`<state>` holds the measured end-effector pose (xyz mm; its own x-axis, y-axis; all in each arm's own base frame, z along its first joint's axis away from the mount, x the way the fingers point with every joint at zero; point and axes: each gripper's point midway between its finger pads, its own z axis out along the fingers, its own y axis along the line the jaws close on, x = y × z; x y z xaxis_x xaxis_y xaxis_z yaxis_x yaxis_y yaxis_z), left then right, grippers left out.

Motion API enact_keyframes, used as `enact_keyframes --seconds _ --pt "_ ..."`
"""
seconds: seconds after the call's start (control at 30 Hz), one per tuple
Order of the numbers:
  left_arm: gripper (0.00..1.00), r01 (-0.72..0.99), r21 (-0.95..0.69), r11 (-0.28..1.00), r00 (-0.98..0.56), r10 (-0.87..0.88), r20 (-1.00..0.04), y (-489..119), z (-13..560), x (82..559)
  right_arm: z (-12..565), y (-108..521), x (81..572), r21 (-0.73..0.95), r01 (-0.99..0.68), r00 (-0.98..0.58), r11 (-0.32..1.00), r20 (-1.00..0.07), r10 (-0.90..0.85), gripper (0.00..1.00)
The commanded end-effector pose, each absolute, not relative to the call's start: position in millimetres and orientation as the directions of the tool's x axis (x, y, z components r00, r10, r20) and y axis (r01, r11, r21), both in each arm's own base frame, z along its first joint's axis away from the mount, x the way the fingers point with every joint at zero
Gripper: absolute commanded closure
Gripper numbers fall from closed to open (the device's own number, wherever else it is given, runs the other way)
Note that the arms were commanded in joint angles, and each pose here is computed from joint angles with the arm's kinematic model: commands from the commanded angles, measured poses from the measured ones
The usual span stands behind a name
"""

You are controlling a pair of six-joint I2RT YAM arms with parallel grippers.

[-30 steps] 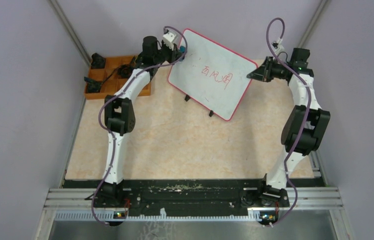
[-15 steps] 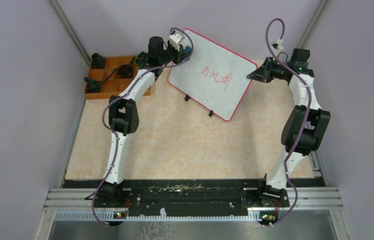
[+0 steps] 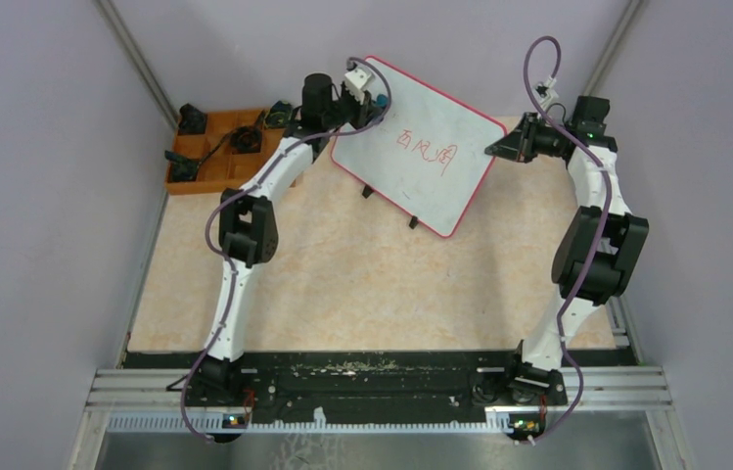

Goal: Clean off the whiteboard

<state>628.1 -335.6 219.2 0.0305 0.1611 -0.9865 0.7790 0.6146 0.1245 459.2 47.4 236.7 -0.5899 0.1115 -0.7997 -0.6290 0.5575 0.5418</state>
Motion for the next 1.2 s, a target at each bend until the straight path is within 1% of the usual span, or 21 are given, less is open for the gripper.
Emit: enact_keyframes --seconds 0.0,0.27,0.37,0.57,0.9,1.17 --pt "1.0 0.84 0.1 0.533 0.041 0.121 -0.992 -374.7 235.9 599.9 268.1 47.9 455.1 0.432 -0.716 -0.472 0.548 -0.878 0.076 1.0" --pt "1.0 0.868 0.091 0.489 0.047 0.102 -0.994 -405.0 241.4 581.1 269.4 47.6 454.7 0.431 -0.715 -0.47 0.55 -0.879 0.078 1.0" --pt "1.0 0.861 0.099 0.499 0.05 0.111 -0.993 -404.1 238.5 583.6 269.1 47.6 454.9 0.432 -0.713 -0.472 0.552 -0.878 0.078 1.0" --pt "1.0 0.824 0.134 0.55 0.059 0.151 -0.987 -379.2 227.5 604.0 269.0 47.4 455.1 0.428 -0.714 -0.469 0.554 -0.88 0.075 1.0" --pt "1.0 0.735 0.18 0.653 0.058 0.204 -0.977 -313.1 207.2 649.4 266.7 46.4 455.9 0.429 -0.71 -0.473 0.558 -0.878 0.072 1.0" --pt "1.0 0.691 0.213 0.691 0.062 0.237 -0.97 -282.6 193.9 669.1 267.7 44.2 455.4 0.423 -0.715 -0.468 0.557 -0.881 0.068 1.0"
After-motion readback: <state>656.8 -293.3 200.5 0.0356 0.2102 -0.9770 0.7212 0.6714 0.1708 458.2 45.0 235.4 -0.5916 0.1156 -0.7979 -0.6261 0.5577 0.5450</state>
